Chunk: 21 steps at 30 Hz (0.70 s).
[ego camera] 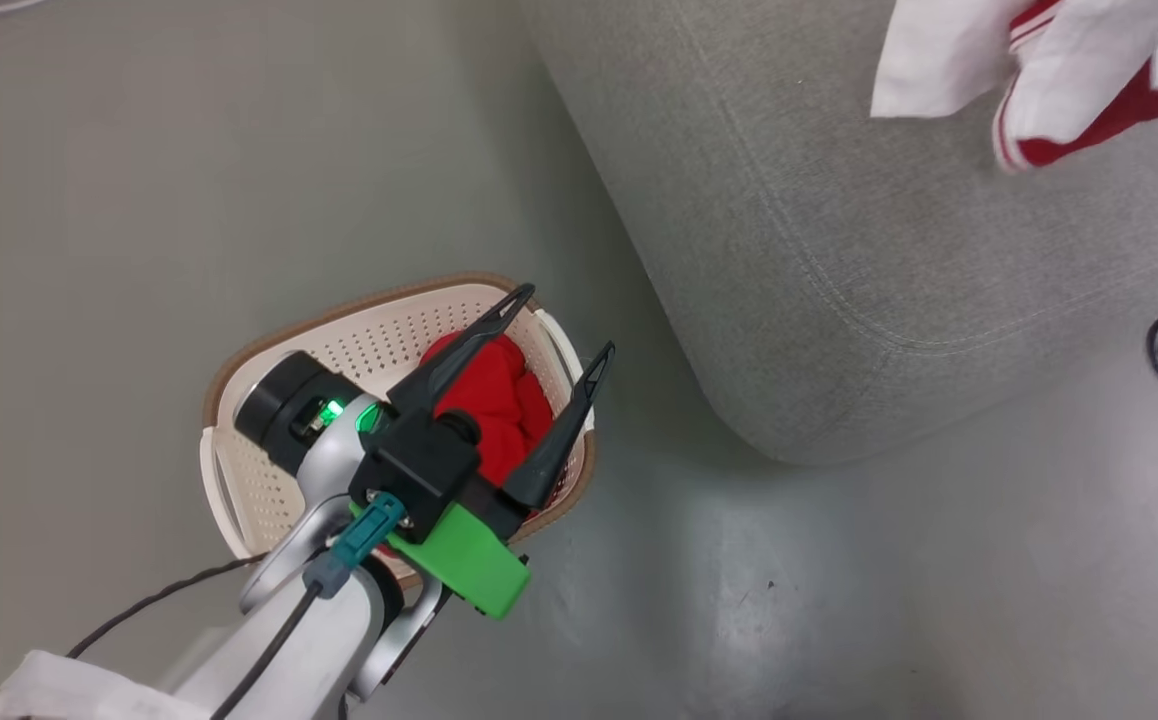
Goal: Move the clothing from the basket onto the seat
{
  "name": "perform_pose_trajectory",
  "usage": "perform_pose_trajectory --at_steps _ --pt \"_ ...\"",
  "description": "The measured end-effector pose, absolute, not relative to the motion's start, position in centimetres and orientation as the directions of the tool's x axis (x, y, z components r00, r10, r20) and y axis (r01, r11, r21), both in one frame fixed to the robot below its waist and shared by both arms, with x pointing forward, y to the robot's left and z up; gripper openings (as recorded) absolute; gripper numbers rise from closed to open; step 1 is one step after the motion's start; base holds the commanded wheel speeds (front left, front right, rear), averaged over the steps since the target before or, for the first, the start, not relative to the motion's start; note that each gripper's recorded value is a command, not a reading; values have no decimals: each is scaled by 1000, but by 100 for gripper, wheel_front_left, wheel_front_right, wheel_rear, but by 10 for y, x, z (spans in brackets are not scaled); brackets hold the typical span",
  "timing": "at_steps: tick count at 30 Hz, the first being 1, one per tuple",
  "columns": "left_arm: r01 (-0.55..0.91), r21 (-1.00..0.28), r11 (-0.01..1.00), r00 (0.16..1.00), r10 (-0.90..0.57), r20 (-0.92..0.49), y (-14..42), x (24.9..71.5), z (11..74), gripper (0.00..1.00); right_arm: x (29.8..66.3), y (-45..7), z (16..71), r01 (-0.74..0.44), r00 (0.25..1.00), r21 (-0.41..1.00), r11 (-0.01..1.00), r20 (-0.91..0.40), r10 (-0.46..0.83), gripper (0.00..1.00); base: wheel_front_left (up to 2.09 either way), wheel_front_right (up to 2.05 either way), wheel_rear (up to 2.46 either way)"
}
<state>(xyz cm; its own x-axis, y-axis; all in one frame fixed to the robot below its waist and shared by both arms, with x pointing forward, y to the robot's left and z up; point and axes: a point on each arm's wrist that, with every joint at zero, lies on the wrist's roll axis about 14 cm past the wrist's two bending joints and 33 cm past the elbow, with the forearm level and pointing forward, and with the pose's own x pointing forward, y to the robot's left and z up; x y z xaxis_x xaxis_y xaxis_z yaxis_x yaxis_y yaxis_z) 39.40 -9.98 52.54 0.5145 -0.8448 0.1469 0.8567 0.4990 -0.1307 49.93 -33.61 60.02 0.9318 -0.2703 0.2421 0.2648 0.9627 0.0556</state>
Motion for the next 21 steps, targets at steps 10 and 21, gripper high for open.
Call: perform_pose_trajectory --at_steps 10,21 --pt "827 -151 541 560 -815 148 -86 416 520 100 538 -362 610 321 908 38 946 271 -319 0 0 0 0" --pt "793 -159 588 607 -784 125 -69 445 497 100 570 -364 526 344 934 29 939 93 -345 0 0 0 0"
